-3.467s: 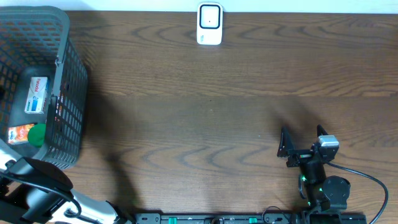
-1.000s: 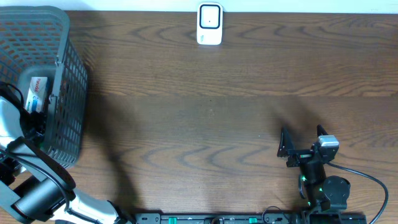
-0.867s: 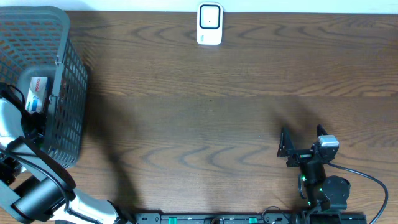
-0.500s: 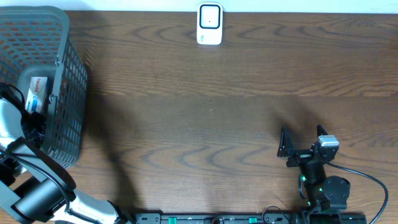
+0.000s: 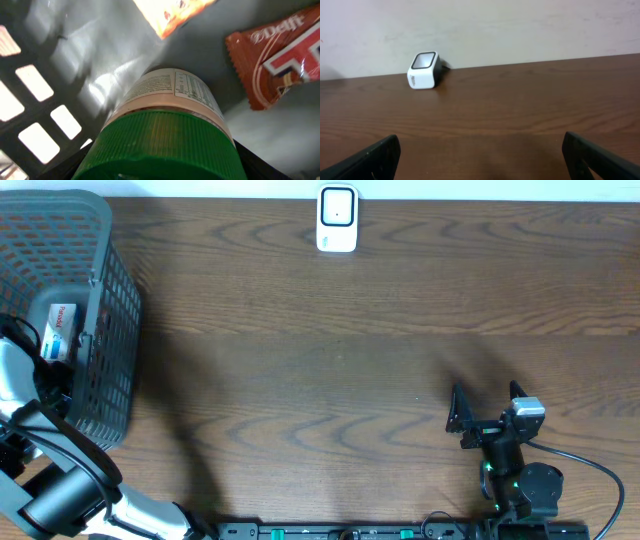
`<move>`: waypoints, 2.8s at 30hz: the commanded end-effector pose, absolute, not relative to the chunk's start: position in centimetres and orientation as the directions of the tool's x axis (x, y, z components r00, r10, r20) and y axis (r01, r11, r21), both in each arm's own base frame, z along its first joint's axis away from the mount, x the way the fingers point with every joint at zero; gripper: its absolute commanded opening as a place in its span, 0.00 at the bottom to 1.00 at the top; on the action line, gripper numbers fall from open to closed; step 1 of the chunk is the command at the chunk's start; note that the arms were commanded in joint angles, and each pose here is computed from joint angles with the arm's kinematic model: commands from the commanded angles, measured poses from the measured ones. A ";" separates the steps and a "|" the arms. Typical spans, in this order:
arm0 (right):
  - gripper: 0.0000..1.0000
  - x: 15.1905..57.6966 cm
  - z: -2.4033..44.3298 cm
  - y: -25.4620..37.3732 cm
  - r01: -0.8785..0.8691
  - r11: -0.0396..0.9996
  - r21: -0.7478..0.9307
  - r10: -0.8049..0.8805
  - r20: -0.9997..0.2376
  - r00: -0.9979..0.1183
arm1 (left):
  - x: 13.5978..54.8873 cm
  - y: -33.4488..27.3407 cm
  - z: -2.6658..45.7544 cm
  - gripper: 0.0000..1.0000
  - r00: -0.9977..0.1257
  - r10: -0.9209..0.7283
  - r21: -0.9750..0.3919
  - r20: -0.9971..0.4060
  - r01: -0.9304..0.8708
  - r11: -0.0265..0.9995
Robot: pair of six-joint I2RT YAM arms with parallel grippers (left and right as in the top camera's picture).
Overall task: Scan the item barcode
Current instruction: 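Lower the left gripper onto the green-capped jar and grasp it, then lift the jar out of the basket with the left gripper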
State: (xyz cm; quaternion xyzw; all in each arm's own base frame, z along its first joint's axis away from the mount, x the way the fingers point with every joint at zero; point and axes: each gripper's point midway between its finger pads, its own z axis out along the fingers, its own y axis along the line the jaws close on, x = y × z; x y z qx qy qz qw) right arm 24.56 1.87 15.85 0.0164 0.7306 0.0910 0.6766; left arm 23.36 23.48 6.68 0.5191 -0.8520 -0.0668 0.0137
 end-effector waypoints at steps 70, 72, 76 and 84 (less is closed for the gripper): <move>0.99 24.5 15.8 2.1 -0.110 0.984 0.142 0.132 -0.987 -0.087 | 32.5 13.4 36.8 0.57 -0.337 -0.749 -0.622 -0.570 -0.418 0.661; 0.99 24.5 15.8 2.1 -0.110 0.984 0.142 0.132 -0.987 -0.087 | 33.0 12.2 36.8 0.57 -0.365 -0.734 -0.622 -0.572 -0.391 0.679; 0.99 24.5 15.8 2.1 -0.110 0.984 0.142 0.132 -0.987 -0.087 | 34.4 8.9 37.2 0.57 -0.427 -0.687 -0.621 -0.588 -0.307 0.722; 0.99 24.5 15.8 2.1 -0.110 0.984 0.142 0.132 -0.987 -0.087 | 36.5 2.5 36.2 0.57 -0.542 -0.579 -0.570 -0.609 -0.209 0.795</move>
